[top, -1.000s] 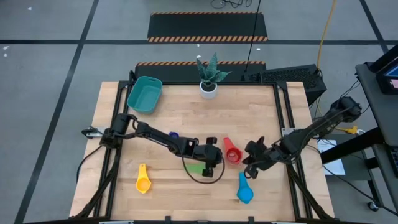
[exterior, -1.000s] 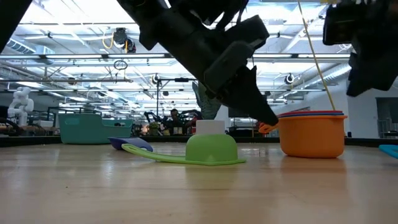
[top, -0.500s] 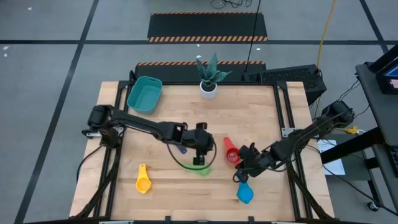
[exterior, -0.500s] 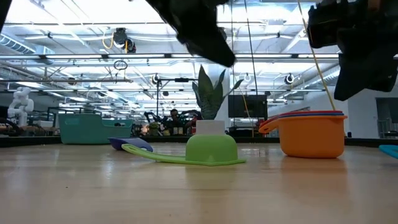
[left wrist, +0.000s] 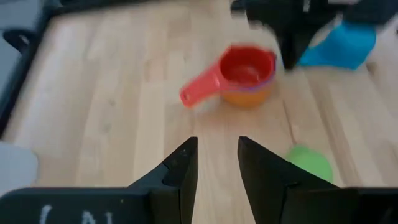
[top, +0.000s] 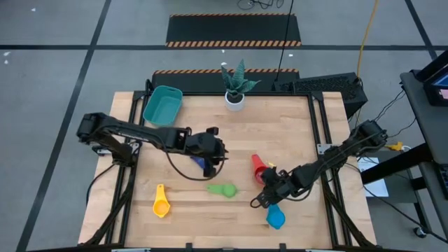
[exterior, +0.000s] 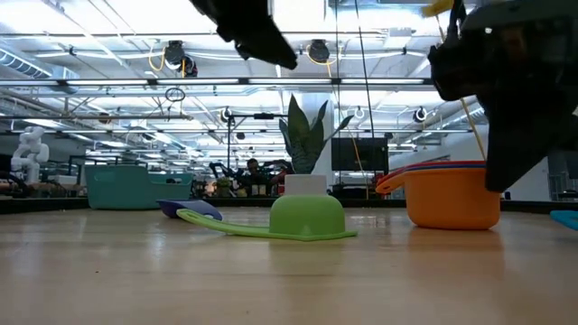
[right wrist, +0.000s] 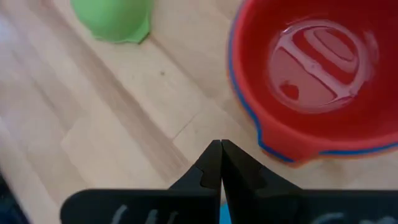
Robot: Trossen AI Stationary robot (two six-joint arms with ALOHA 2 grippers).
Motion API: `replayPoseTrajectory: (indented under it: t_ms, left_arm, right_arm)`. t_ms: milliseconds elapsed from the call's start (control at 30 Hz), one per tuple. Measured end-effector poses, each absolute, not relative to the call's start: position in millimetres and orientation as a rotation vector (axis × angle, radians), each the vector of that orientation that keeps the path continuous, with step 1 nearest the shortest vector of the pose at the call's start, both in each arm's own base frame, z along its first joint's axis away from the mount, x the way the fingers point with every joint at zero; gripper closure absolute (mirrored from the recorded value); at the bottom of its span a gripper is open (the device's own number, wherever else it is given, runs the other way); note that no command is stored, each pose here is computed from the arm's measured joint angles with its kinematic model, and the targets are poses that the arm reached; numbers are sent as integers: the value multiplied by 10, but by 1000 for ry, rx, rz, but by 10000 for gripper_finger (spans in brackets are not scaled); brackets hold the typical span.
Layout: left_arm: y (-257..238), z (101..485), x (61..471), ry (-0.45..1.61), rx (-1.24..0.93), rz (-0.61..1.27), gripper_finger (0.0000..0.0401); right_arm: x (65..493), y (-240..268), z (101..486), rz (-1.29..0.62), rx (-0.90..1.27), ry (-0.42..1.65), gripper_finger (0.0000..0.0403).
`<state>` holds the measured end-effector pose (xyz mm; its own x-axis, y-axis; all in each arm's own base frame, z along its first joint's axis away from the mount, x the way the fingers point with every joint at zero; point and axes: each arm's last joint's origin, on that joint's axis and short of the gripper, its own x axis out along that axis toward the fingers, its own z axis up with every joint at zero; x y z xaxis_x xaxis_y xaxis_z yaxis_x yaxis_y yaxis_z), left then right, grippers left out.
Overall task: Nest measuring cups in basket
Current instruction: Stack the red measuring cup on top of the blue measuring cup
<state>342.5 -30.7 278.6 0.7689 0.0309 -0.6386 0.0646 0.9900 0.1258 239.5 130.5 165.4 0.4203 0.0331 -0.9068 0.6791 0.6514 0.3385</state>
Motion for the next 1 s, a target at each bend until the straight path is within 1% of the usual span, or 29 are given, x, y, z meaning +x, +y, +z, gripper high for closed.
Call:
replayPoseTrajectory:
  t_ms: [200, 533, 767, 867, 1000]
  left_arm:
    - [-274, 2820, 3401, 678, 141, -10, 284]
    - [-291, 2821, 3400, 677, 141, -14, 284]
    - [-351, 2819, 3395, 677, 136, -28, 284]
    - [-388, 2817, 3389, 679, 133, -36, 284]
    - [-451, 2812, 3377, 684, 137, -54, 284]
  right_arm:
    - [2308, 1215, 1616, -589, 734, 1123, 403]
    - [2351, 1005, 1611, -687, 630, 1069, 403]
    - [2348, 847, 1604, -761, 555, 1079, 403]
    - [2339, 823, 1602, -766, 529, 1095, 403]
    - [2328, 825, 1637, -719, 505, 1113, 403]
